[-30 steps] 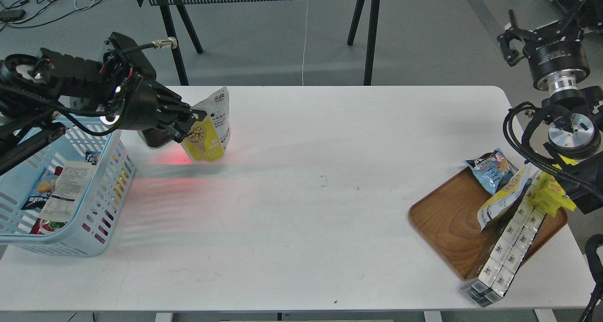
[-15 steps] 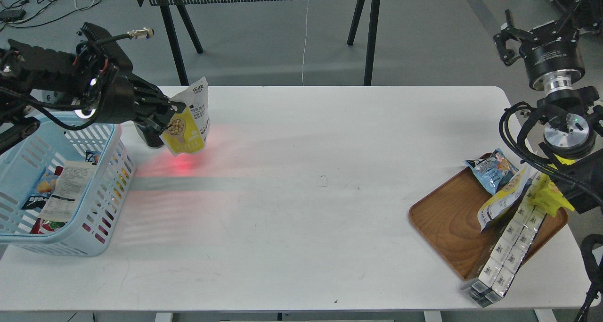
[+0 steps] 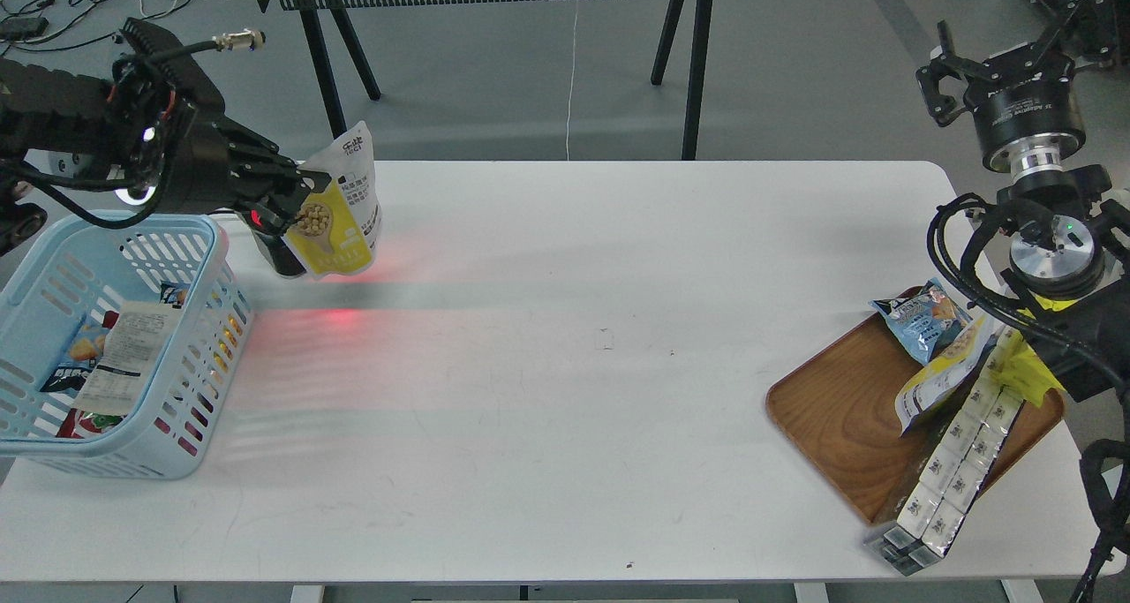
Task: Scan snack and place in basket
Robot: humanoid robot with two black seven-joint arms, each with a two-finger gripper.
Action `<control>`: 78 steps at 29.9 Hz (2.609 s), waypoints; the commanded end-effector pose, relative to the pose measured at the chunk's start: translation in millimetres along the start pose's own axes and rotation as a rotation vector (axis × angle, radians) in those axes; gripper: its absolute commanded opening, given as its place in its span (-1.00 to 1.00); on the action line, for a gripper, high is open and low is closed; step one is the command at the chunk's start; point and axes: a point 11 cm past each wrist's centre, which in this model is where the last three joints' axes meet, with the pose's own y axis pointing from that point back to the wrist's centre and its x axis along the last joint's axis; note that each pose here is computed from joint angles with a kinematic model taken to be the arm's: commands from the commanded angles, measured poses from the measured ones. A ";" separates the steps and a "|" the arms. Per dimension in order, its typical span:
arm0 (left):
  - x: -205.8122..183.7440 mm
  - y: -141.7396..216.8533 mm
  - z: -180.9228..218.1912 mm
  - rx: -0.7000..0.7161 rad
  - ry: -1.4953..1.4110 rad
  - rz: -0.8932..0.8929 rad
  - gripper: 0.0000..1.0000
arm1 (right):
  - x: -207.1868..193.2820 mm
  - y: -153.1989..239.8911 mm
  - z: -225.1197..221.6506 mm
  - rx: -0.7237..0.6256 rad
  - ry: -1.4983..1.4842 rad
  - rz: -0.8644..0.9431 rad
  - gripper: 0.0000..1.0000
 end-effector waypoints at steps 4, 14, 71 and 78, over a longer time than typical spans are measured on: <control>11.2 33.8 -18.1 0.070 -0.006 0.053 -1.00 | 0.8 0.2 -0.5 0.000 0.002 0.002 0.99; -3.3 100.8 -58.8 0.242 0.011 0.039 -1.00 | 0.8 0.1 -0.1 0.000 0.003 0.003 0.99; -81.2 129.0 -18.8 0.099 0.301 -0.081 -0.58 | 2.1 0.6 0.9 -0.002 0.004 0.007 0.99; -39.8 149.9 -46.8 0.082 0.537 0.190 0.67 | 2.9 0.2 -2.9 0.002 0.011 0.007 0.99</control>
